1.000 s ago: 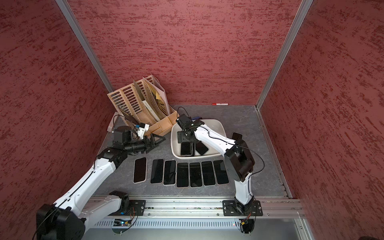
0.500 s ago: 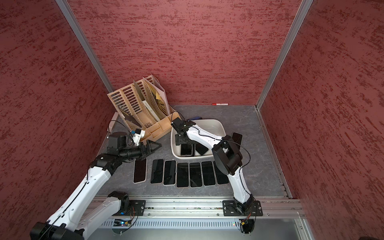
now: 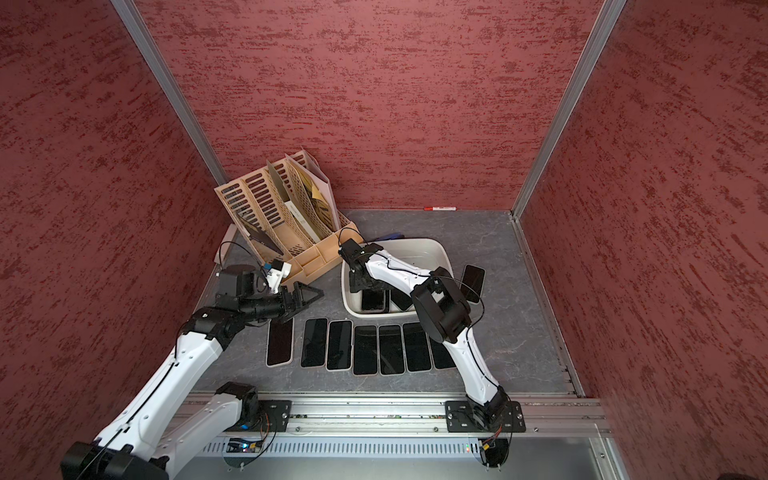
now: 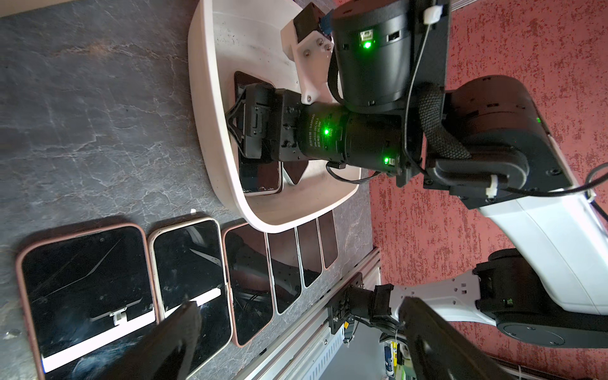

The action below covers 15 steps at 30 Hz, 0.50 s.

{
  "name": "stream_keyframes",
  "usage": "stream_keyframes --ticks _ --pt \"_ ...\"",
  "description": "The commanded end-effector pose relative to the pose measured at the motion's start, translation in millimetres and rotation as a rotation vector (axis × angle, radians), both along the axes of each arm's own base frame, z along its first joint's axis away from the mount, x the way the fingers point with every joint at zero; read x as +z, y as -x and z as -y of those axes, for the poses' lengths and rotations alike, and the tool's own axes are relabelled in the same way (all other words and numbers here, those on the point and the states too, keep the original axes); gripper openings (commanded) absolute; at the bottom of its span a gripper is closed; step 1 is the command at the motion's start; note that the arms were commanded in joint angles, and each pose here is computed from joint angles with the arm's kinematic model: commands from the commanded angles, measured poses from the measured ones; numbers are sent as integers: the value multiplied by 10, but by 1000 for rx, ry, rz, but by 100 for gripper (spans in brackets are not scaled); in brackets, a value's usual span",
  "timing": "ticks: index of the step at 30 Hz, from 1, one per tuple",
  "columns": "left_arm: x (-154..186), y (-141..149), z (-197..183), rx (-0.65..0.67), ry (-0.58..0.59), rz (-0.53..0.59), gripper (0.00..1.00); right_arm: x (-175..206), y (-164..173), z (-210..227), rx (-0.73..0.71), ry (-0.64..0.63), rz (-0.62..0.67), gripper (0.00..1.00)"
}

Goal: Take the phone out of the storage box
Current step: Pick up the phone from the storage box.

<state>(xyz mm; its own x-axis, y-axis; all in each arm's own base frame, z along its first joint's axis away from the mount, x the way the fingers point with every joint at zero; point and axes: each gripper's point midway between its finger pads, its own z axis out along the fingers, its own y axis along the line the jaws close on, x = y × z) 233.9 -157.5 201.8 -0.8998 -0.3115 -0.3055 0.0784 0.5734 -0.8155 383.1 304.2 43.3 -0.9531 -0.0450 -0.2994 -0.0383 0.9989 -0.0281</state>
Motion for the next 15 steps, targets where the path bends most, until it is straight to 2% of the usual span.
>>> stream_keyframes --ticks 1,7,15 --pt "-6 4 -14 -8 -21 16 100 -72 6 22 -15 38 -7 98" --pt "-34 14 -18 -7 -24 9 100 -176 25 46 -17 60 -28 97" --pt "-46 9 -15 -6 -25 6 100 -178 38 99 -16 89 -29 82"
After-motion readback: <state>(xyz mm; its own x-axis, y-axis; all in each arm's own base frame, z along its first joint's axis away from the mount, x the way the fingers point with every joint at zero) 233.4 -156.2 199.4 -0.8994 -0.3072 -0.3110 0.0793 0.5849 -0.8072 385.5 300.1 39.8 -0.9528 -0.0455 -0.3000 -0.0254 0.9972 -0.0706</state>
